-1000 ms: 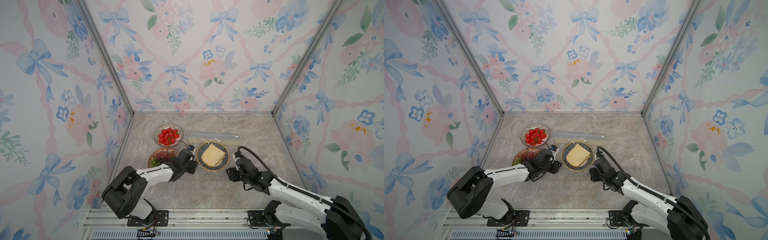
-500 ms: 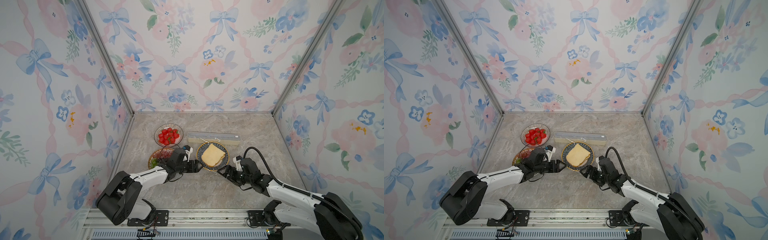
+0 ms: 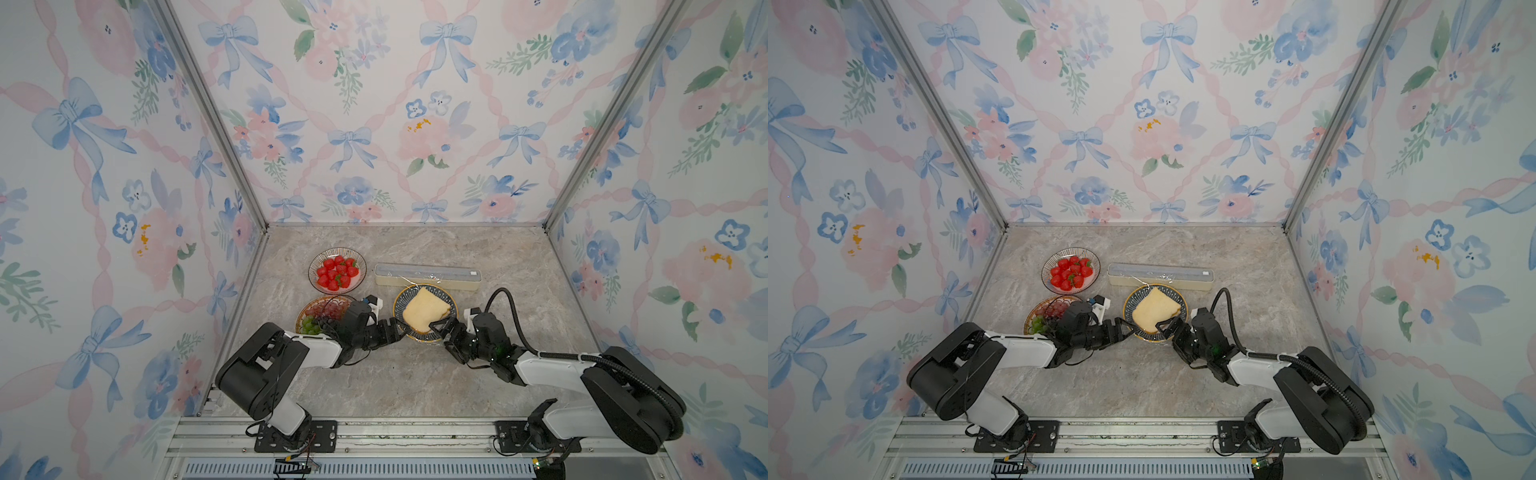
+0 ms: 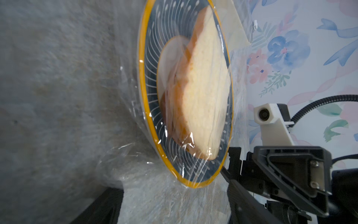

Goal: Wrap the plate with plastic wrap
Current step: Cover the plate with plastic wrap.

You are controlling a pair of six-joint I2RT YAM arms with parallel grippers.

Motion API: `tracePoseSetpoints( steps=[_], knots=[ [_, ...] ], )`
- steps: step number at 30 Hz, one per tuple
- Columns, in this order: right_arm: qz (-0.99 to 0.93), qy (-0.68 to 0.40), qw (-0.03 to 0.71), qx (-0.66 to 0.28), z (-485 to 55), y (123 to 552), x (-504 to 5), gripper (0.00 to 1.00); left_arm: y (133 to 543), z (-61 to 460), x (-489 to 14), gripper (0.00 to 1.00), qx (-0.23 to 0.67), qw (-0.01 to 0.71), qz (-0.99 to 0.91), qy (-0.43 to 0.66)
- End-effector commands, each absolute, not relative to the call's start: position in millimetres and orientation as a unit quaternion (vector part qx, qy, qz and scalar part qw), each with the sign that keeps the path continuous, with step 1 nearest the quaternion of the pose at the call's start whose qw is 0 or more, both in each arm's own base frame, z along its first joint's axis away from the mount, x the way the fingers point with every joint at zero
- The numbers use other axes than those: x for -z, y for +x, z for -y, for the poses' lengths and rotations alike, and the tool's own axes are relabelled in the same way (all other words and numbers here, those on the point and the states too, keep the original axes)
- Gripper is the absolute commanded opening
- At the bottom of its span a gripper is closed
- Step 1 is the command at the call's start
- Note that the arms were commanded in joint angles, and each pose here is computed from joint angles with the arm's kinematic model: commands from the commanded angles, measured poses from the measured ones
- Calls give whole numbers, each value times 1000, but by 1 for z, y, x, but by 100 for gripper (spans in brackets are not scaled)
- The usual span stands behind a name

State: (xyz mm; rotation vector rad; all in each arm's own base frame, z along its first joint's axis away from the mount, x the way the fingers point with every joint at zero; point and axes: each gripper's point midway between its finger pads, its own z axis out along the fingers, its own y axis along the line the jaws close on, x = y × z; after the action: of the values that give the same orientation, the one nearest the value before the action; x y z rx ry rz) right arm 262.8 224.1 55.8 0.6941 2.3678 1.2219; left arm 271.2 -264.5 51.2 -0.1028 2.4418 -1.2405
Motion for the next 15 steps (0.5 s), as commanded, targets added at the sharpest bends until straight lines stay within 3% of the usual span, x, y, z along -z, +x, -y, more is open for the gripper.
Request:
tracePoseSetpoints(
  steps=[1, 15],
  knots=[
    [-849, 249, 210, -415, -212, 278, -57, 97, 285, 273, -60, 86, 462, 211, -861, -33],
    [-862, 203, 223, -408, -217, 308, -76, 97, 319, 287, -65, 85, 467, 229, -854, -4]
  ],
)
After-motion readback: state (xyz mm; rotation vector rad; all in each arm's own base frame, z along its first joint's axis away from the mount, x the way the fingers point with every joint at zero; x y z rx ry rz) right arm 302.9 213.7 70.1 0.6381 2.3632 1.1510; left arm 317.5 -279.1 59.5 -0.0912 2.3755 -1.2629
